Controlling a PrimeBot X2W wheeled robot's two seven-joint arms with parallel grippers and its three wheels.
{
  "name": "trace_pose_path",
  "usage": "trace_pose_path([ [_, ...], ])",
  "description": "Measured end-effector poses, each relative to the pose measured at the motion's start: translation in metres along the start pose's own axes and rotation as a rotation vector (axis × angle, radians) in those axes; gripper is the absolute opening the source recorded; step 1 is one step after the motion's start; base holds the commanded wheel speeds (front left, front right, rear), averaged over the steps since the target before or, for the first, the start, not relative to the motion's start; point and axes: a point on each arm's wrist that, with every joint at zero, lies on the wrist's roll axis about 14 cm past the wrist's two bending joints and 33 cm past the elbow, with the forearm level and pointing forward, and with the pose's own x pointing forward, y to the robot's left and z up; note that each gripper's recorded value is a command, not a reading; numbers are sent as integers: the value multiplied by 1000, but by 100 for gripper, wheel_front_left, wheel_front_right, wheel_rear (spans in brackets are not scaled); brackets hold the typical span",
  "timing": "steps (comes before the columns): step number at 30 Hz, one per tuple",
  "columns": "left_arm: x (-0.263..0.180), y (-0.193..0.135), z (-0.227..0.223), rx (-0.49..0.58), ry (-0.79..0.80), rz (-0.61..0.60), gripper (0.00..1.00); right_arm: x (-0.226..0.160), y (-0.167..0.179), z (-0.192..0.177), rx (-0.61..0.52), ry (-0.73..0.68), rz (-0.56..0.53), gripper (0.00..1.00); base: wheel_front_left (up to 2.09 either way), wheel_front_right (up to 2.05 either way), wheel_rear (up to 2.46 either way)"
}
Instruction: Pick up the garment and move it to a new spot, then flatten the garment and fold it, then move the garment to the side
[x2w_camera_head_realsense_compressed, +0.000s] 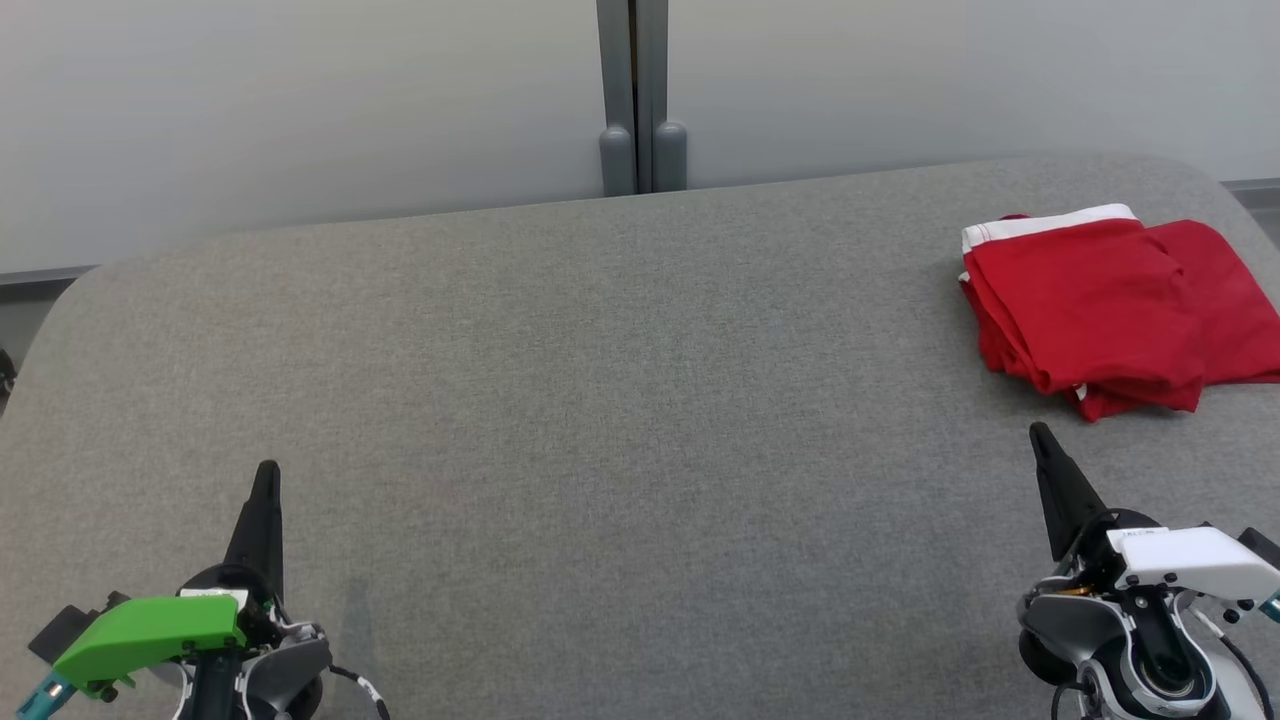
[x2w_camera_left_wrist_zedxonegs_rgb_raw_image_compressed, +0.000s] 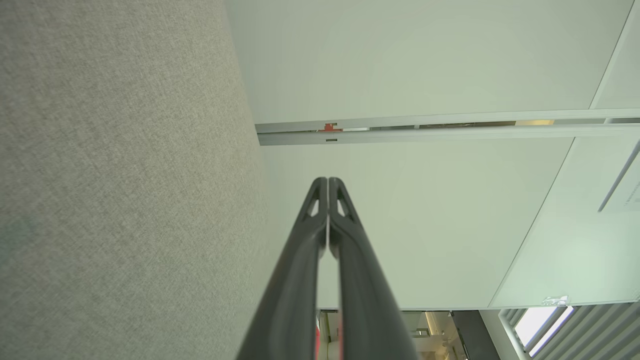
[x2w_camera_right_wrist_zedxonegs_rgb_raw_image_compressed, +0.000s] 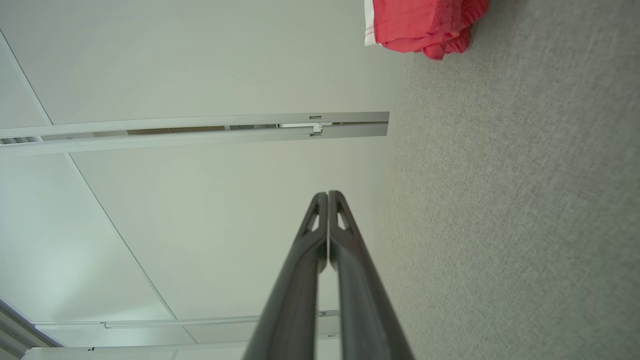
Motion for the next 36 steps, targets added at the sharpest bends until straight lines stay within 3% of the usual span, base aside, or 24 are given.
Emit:
trace_pose_path([
  [36, 1, -1, 0, -4, 0, -4, 0, 0, 0, 0, 4, 0, 1, 0, 0, 0, 0],
])
